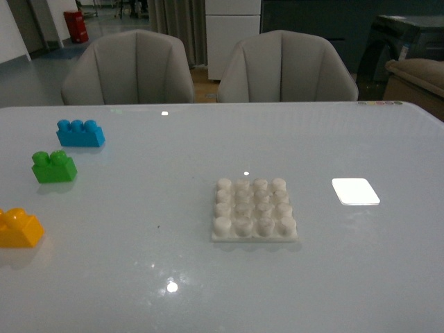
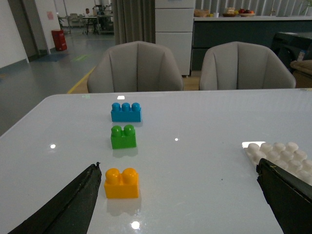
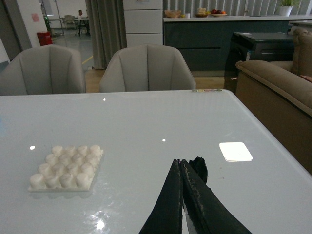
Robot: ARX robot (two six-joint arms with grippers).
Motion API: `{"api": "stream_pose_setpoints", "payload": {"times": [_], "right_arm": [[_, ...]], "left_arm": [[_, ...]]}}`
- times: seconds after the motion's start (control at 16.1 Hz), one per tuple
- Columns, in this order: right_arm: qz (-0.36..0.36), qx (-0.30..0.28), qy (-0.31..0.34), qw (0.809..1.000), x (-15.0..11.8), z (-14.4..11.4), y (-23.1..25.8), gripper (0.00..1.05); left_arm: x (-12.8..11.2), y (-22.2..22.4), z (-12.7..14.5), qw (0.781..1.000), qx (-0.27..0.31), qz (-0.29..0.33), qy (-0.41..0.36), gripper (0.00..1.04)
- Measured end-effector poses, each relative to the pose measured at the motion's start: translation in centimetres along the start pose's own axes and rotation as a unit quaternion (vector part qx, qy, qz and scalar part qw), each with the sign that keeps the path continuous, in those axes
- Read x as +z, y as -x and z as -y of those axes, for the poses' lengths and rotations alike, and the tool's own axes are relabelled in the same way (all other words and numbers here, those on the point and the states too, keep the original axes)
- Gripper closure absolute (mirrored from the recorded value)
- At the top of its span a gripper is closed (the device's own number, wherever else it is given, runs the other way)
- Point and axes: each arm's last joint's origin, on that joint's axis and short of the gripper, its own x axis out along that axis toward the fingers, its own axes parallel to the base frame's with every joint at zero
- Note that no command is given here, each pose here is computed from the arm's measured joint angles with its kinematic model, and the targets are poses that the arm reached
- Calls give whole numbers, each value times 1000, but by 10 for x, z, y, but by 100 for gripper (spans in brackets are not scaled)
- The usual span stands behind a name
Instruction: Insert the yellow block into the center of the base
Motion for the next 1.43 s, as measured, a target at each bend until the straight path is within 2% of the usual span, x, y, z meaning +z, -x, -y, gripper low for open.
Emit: {"api": "stream_pose_setpoints", "payload": {"times": [0.37, 0.43, 0.81, 0.93, 0.99, 1.12, 1.18, 1.24, 1.3, 1.43], "right_arm": [[0, 0, 0, 1000, 0, 0, 0, 103], [0, 0, 0, 1000, 0, 0, 0, 99], [0, 0, 0, 1000, 0, 0, 0, 24], [0, 0, 0, 1000, 0, 0, 0, 4], [0, 0, 0, 1000, 0, 0, 0, 7], [0, 0, 0, 1000, 0, 0, 0, 7], [0, 0, 0, 1000, 0, 0, 0, 6], [0, 0, 0, 1000, 0, 0, 0, 6], [0, 1, 1, 1000, 0, 0, 0, 6], [-1, 0, 0, 1000, 0, 0, 0, 6]], "left_arm": [[0, 0, 0, 1000, 0, 0, 0, 7], [0, 0, 0, 1000, 0, 0, 0, 7], [0, 0, 0, 1000, 0, 0, 0, 7], [0, 0, 0, 1000, 0, 0, 0, 7], [0, 0, 0, 1000, 0, 0, 0, 7], [0, 0, 0, 1000, 0, 0, 0, 7], [-2, 0, 0, 1000, 8, -29, 4, 7], [1, 0, 5, 987, 39, -152, 16, 7], [12, -2, 10, 979, 50, -195, 20, 7], [37, -3, 18, 988, 25, -148, 34, 7]]}}
